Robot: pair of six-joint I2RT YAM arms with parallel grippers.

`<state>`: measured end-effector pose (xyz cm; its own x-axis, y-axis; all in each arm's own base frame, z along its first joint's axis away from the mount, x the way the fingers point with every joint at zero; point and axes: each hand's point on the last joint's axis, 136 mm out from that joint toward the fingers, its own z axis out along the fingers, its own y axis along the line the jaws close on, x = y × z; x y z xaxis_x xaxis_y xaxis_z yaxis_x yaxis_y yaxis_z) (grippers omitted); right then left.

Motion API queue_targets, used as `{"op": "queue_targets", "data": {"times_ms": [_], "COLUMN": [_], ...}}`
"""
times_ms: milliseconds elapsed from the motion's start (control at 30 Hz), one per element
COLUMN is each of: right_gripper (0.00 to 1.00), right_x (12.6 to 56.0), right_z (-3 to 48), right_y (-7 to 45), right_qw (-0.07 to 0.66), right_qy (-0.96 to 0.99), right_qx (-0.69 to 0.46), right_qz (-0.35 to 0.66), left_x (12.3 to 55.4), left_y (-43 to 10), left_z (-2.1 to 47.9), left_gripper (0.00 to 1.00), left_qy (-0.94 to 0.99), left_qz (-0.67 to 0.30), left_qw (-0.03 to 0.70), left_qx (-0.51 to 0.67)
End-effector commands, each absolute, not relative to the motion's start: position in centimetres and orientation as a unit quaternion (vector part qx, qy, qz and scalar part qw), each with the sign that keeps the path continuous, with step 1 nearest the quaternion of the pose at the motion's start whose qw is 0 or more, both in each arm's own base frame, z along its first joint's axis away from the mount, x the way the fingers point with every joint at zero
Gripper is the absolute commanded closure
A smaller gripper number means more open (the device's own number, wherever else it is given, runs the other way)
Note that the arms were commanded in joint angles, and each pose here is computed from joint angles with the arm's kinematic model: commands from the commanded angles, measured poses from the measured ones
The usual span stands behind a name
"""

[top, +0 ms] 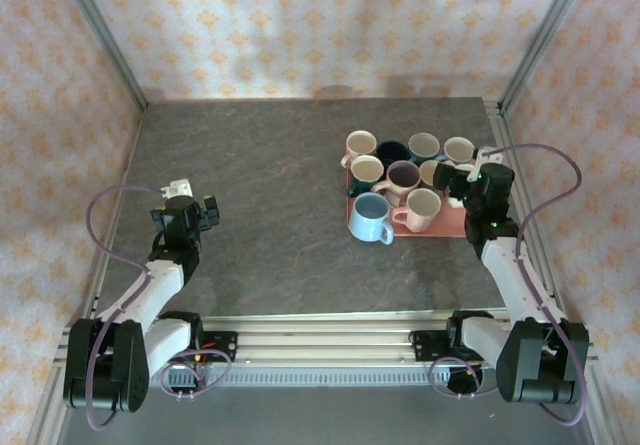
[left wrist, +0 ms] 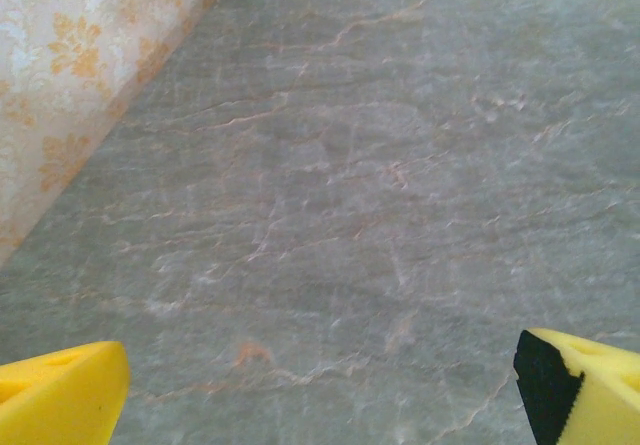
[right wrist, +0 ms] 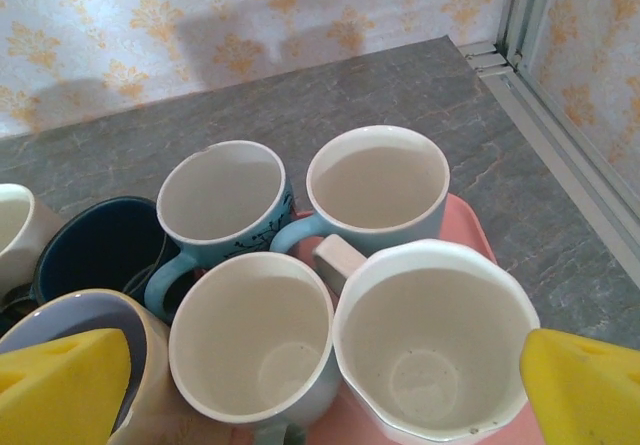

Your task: Turn the mug right side up

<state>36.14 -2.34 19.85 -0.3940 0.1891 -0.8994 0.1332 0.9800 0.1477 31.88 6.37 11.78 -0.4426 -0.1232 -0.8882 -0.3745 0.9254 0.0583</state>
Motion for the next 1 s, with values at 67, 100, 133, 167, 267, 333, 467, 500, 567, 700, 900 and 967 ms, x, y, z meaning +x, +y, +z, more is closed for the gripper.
{"op": "queue_targets", "data": {"times_ms": [67,100,133,167,267,333,467,500,567,700,900,967], "right_gripper": [0.01,0.01,0.01,0.01,0.01,0.01,0.01,0.01,0.01,0.01,0.01,0.01], "right_x": [36.8,36.8,36.8,36.9,36.9,37.0,37.2,37.3,37.3,37.3,37.1,37.1], "right_z": [19.0,18.7,18.5,18.2,17.9,17.6,16.2,15.9,15.7,15.5,15.4,15.2], "right_y": [-1.9,-1.7,-1.5,-1.3,-1.2,-1.2,-1.0,-1.1,-1.0,-1.1,-1.0,-1.0], "right_qw": [0.552,0.552,0.551,0.551,0.559,0.564,0.561,0.559,0.560,0.565,0.570,0.569], "right_qy": [0.828,0.829,0.831,0.831,0.826,0.822,0.824,0.826,0.825,0.821,0.819,0.819], "right_qx": [0.096,0.089,0.079,0.072,0.077,0.082,0.075,0.074,0.074,0.078,0.072,0.071], "right_qz": [0.032,0.025,0.015,0.007,0.003,0.008,0.006,0.005,0.007,0.007,0.006,0.005], "left_x": [34.1,34.3,34.6,34.9,35.7,36.1,37.1,37.2,37.5,38.2,39.1,39.1], "left_y": [5.6,5.6,5.3,5.1,4.5,4.2,3.9,3.6,3.0,2.3,2.1,2.5], "left_z": [13.1,12.9,12.7,12.7,12.7,12.5,11.3,11.0,10.6,9.8,9.5,9.5], "left_gripper": [0.03,0.03,0.04,0.05,0.06,0.10,0.10,0.11,0.11,0.13,0.11,0.07], "left_qy": [0.795,0.793,0.795,0.796,0.794,0.797,0.798,0.800,0.804,0.812,0.828,0.828], "left_qz": [0.079,0.078,0.074,0.068,0.056,0.060,0.069,0.072,0.080,0.088,0.090,0.090], "left_qw": [0.580,0.583,0.583,0.584,0.590,0.589,0.589,0.587,0.583,0.574,0.550,0.548], "left_qx": [-0.158,-0.160,-0.150,-0.144,-0.133,-0.120,-0.105,-0.098,-0.086,-0.067,-0.063,-0.073]}}
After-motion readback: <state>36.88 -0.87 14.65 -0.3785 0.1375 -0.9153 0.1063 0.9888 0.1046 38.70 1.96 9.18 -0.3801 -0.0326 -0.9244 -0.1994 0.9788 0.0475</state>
